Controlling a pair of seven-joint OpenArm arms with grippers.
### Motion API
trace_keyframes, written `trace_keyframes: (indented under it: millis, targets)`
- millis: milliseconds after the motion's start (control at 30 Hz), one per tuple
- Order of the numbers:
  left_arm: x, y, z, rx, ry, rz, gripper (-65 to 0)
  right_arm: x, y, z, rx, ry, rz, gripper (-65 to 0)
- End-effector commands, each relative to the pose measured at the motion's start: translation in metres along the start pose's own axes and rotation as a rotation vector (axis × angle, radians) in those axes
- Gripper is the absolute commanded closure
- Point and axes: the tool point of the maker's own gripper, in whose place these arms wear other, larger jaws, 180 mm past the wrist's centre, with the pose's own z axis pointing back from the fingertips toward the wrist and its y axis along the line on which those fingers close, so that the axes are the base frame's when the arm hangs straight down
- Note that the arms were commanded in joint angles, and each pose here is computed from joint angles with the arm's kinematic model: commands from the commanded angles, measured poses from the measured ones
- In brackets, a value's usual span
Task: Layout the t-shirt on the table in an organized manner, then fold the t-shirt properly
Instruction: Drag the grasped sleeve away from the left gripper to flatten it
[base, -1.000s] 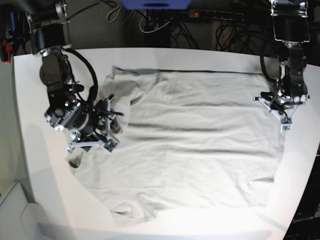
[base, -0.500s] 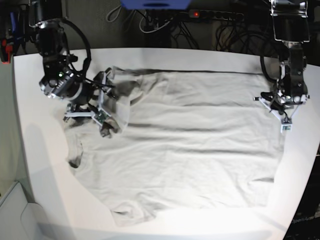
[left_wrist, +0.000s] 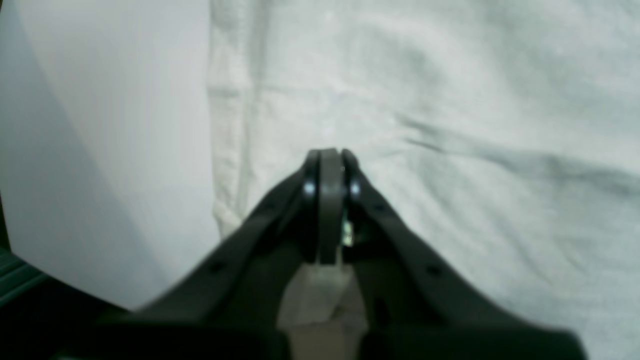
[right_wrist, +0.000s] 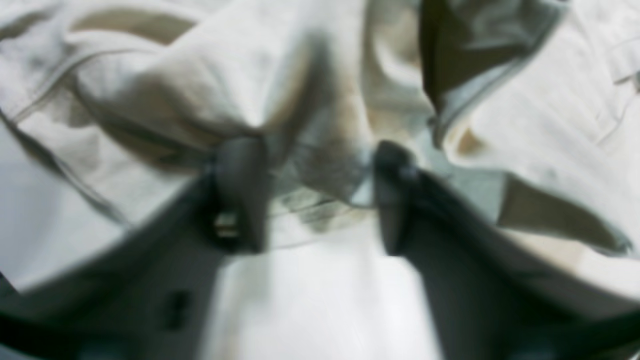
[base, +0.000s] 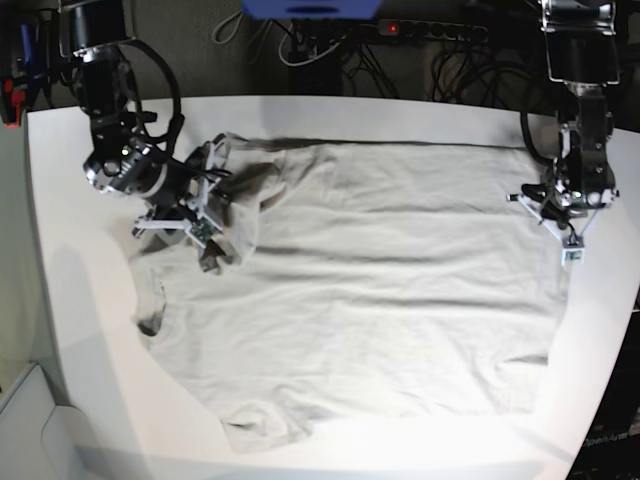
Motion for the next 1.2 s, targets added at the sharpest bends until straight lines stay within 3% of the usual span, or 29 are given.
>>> trace_keyframes:
  millis: [0,100,233,500,867,1167]
  targets:
    - [-0.004,-0.003,0.0,-0.014,0.027,0.014,-0.3,0.012,-0.006,0.004,-0.002,-0.037,0.024,-15.6]
    - [-0.004,-0.002,0.0,-0.014,0.027,0.015,-0.3,0.007,-0.004,0.004,-0.001,-0.028,0.016,0.0]
    - [0.005,-0.002,0.001,-0.015,0.01,0.02,-0.3,0.005,0.004,0.01,0.004,-0.033,0.024,-0.6]
    - [0.006,-0.003,0.001,-0.016,0.009,0.021,-0.3,0.026,0.026,0.056,-0.035,-0.083,0.126,0.0]
    - [0.016,-0.011,0.0,-0.032,-0.06,0.024,-0.3,0.003,0.018,0.069,-0.082,0.108,0.144,0.0]
    - [0.018,-0.008,0.001,-0.025,-0.064,0.022,-0.3,-0.031,0.061,0.068,0.011,0.203,0.082,0.0]
